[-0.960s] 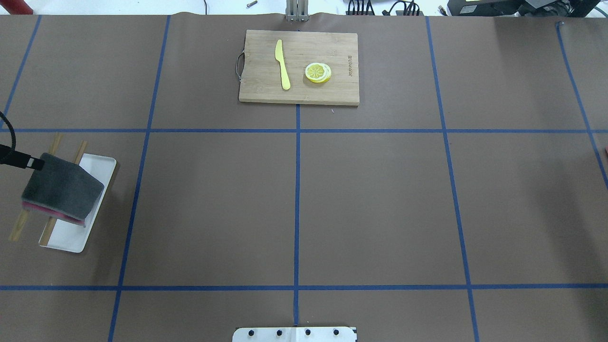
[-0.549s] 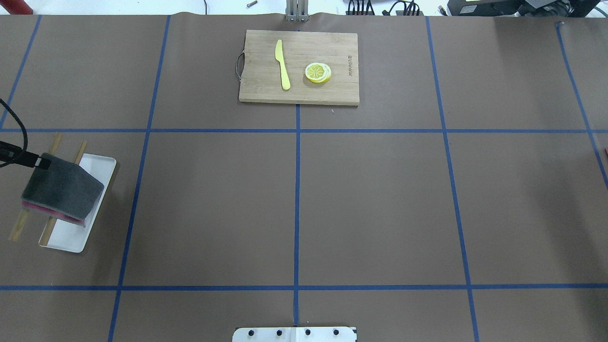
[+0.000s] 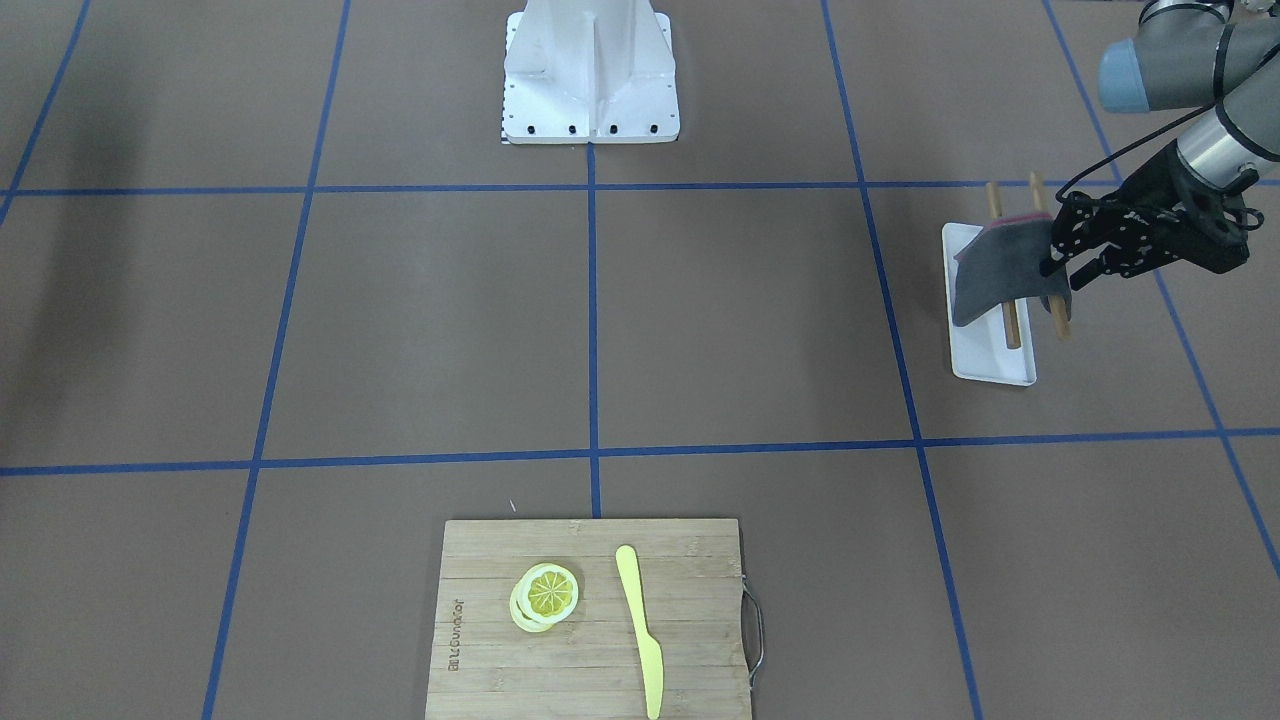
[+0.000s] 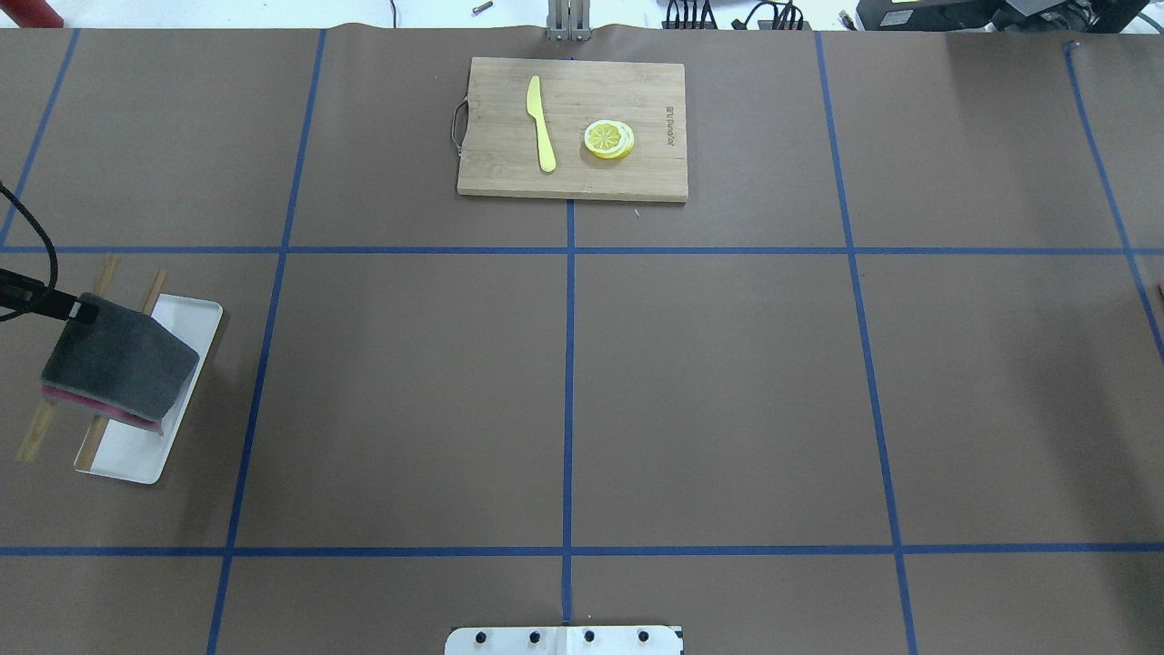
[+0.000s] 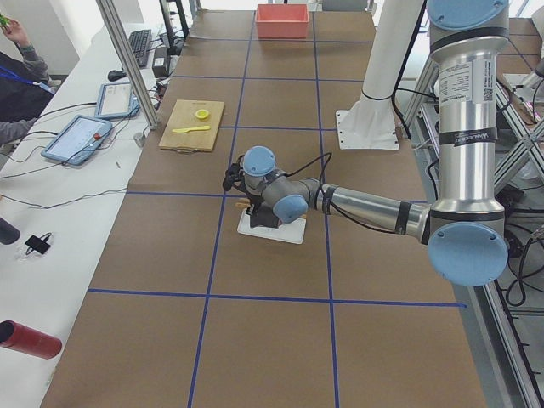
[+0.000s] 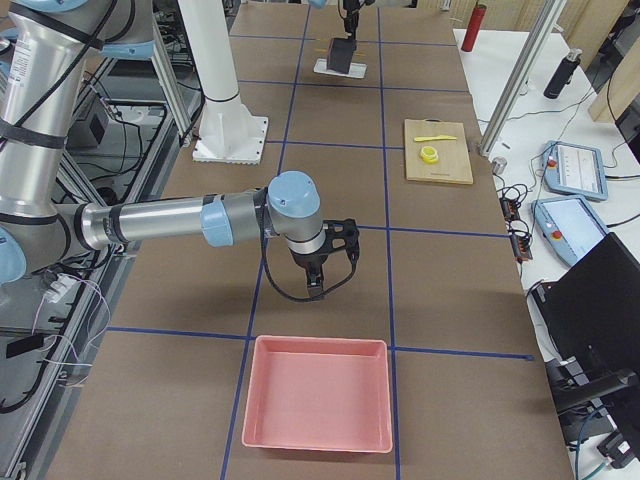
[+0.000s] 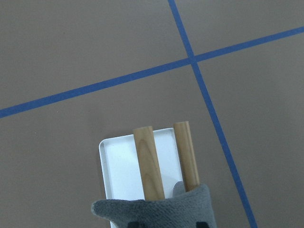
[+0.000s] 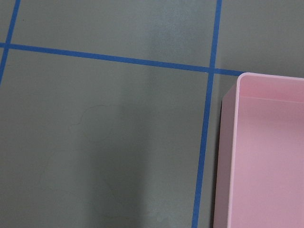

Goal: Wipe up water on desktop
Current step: 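Lower the left gripper onto the gray towel on the white tray and grasp it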

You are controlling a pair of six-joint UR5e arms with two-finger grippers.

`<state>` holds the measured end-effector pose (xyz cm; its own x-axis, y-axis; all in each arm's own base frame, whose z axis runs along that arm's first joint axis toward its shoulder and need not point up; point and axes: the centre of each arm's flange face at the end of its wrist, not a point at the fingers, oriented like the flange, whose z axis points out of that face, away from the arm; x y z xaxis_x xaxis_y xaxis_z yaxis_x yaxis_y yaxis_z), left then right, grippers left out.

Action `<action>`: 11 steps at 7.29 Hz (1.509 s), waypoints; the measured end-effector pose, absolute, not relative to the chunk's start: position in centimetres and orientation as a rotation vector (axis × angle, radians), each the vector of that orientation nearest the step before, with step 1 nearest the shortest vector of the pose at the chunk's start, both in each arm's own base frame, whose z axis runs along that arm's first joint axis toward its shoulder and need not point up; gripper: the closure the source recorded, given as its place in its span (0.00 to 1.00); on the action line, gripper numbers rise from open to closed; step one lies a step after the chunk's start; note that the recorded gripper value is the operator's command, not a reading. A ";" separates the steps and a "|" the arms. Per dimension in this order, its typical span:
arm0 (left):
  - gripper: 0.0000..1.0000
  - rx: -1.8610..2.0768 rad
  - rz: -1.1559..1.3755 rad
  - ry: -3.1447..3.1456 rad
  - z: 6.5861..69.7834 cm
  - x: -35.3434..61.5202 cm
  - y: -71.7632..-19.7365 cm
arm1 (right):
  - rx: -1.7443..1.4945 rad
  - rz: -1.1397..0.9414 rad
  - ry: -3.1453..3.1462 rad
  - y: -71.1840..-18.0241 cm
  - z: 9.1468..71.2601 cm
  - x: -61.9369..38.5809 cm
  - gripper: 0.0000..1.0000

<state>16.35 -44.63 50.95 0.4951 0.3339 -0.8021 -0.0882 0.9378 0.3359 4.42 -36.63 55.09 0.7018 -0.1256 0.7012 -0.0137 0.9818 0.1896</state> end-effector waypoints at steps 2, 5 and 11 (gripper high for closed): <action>0.56 0.263 0.259 1.023 51.0 16.4 -44.7 | 0.186 -0.063 -0.792 -36.6 55.1 4.4 0.00; 0.61 0.262 0.259 1.022 51.2 16.4 -44.7 | 0.185 -0.062 -0.792 -36.6 55.1 4.4 0.00; 1.00 0.304 0.257 1.013 51.2 16.2 -44.8 | 0.185 -0.062 -0.792 -36.6 55.2 4.4 0.00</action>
<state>16.23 -44.82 51.23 0.5059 0.3482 -0.7892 -0.0699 0.9285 0.3648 4.42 -36.64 55.16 0.7019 -0.1245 0.7013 -0.0137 0.9821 0.1881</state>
